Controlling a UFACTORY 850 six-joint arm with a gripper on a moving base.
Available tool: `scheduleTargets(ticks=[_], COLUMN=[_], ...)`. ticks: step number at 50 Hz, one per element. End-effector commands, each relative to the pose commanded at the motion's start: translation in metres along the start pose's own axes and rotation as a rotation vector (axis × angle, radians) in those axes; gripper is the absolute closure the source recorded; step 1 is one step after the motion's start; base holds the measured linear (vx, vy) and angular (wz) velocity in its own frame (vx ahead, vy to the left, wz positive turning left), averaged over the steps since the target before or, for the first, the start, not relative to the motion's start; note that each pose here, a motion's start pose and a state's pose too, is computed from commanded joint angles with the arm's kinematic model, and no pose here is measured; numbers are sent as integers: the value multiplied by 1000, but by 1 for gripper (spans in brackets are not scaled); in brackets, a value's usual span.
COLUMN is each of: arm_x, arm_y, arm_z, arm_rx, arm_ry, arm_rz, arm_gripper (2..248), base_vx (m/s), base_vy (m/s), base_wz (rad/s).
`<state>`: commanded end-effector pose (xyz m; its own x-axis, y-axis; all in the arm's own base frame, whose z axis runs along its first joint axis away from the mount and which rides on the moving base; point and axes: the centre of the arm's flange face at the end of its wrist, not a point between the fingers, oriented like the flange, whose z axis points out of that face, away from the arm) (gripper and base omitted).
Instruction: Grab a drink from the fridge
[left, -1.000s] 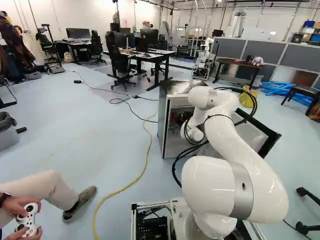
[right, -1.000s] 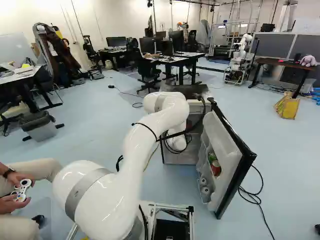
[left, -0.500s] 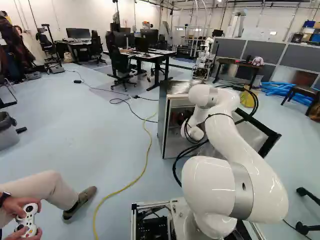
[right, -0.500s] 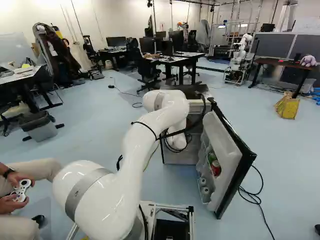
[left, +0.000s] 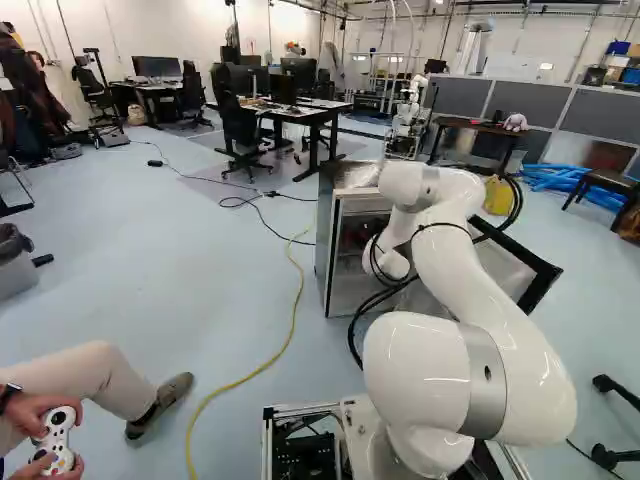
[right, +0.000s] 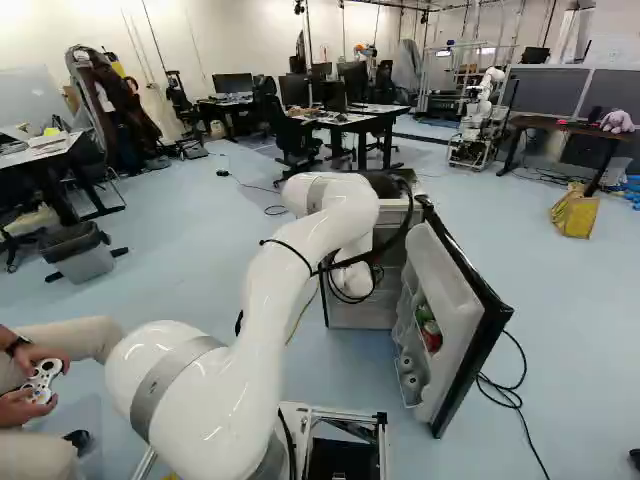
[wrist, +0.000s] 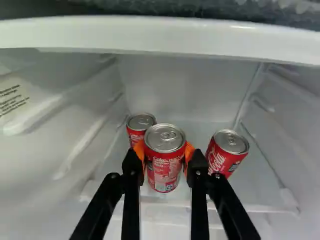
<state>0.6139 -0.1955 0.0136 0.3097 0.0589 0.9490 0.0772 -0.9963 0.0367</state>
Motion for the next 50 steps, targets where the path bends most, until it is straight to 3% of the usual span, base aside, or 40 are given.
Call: scheduleTargets(ticks=[50], arm_x=[56], arm_y=[-20], arm_z=[-116], arm_rx=[-14], arm_ry=[-96], arm_rz=[54], arm_gripper=[155], base_vx=[0], base_vy=[0], base_wz=[0])
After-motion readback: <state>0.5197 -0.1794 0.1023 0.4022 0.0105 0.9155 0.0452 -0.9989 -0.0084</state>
